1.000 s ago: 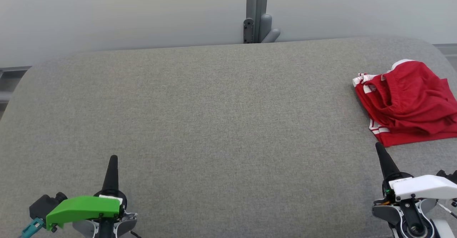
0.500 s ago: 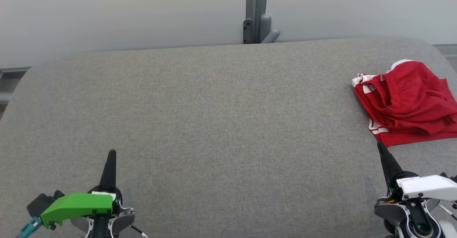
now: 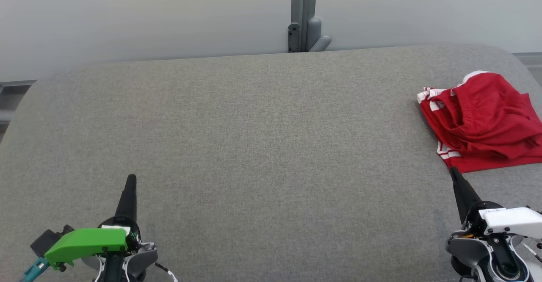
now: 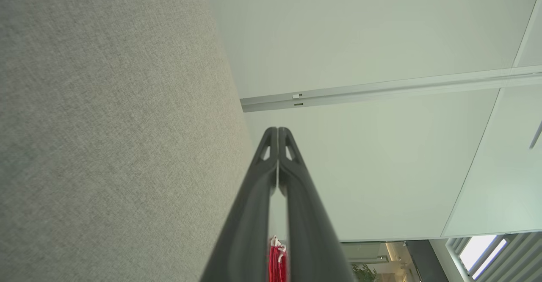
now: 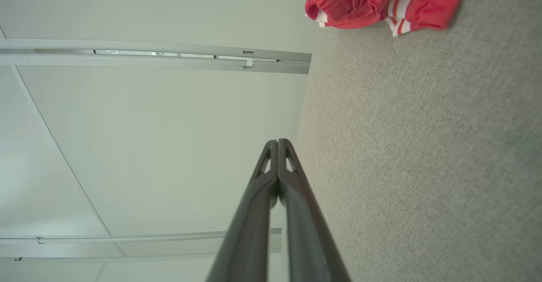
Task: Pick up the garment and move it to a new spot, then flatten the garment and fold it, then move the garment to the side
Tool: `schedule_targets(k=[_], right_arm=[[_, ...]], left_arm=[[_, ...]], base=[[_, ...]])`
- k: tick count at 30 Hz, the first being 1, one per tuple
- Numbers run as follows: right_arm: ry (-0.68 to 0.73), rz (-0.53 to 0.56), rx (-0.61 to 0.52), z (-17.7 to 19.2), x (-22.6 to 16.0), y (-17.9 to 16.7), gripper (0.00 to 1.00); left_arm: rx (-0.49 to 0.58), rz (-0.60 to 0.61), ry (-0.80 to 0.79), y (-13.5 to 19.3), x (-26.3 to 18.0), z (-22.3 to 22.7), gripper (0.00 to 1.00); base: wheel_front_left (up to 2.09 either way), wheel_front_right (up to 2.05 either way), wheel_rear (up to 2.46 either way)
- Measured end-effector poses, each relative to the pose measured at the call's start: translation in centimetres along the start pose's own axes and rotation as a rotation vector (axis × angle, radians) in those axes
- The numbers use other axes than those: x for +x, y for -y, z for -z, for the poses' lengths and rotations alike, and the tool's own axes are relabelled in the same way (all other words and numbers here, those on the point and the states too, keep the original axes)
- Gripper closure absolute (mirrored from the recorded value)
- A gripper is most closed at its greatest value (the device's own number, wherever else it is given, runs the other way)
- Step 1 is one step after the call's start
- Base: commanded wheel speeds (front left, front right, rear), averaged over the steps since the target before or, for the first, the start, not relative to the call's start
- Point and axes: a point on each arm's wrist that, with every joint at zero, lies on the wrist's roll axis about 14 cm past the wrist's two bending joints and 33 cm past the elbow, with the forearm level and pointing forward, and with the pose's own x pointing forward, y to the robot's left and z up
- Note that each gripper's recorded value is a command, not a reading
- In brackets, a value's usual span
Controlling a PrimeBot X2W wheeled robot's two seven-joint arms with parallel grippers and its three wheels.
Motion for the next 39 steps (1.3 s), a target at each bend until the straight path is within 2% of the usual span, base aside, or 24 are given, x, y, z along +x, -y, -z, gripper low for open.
schedule_targets(k=[16,39], right_arm=[[0.004,-0.021,0.108,-0.49,0.08,-0.42,1.0],[0.003,-0.023,0.113,-0.53,0.09,-0.45,1.0]], left_arm=[[-0.107,0.034,0.0,0.84,0.26,-0.23,1.0],[-0.108,0.039,0.001,0.98,0.33,-0.26,1.0]], base=[[0.0,0.0,0.0],[0.0,0.0,0.0]])
